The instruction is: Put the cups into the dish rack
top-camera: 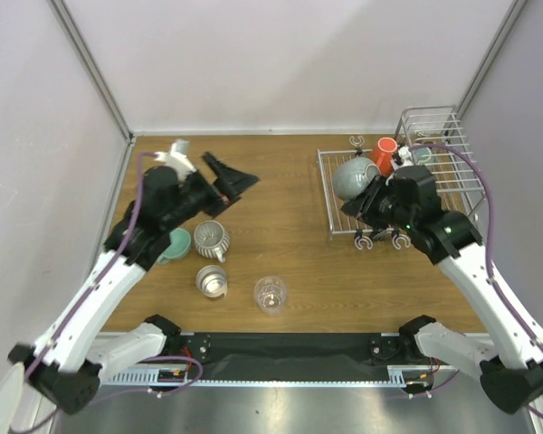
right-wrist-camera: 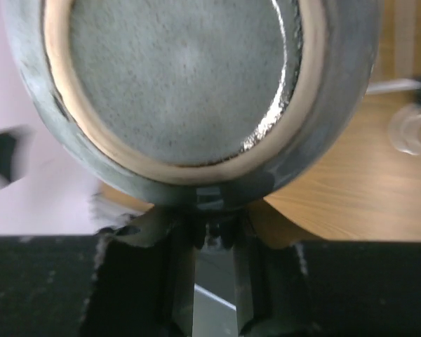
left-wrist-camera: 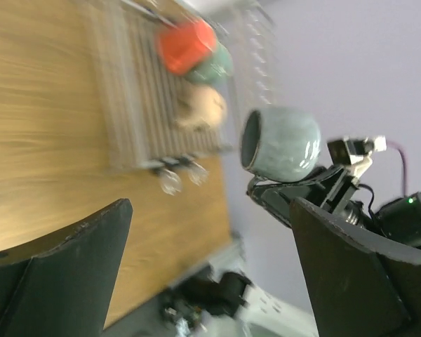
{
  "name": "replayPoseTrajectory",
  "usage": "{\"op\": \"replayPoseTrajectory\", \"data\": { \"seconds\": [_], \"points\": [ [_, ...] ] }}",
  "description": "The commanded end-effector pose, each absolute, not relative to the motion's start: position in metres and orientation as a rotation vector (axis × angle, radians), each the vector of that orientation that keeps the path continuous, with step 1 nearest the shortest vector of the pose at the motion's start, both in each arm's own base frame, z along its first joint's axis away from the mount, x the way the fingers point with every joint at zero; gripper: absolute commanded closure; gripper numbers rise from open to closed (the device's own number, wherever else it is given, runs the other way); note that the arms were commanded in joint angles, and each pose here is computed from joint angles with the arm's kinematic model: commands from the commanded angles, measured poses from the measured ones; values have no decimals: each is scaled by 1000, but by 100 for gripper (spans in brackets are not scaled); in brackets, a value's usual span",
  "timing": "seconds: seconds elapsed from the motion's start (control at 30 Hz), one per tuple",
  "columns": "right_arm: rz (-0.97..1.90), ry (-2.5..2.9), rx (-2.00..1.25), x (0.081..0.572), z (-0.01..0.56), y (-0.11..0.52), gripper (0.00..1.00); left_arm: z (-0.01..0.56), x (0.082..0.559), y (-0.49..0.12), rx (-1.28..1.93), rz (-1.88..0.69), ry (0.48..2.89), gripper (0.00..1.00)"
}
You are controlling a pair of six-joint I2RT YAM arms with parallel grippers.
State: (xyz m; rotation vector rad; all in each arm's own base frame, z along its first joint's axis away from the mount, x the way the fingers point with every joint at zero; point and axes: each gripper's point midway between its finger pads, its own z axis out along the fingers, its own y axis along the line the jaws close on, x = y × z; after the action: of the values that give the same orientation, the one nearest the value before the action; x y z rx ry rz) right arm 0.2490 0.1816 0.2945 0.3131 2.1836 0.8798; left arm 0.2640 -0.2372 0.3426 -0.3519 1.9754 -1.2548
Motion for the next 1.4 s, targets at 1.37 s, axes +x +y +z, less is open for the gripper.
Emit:
{"op": "replayPoseTrajectory", "data": {
  "seconds": [1.37],
  "points": [
    [-135, 2230, 627, 412, 140, 79, 100, 312, 235, -186, -227, -1007, 2080, 0]
  ]
}}
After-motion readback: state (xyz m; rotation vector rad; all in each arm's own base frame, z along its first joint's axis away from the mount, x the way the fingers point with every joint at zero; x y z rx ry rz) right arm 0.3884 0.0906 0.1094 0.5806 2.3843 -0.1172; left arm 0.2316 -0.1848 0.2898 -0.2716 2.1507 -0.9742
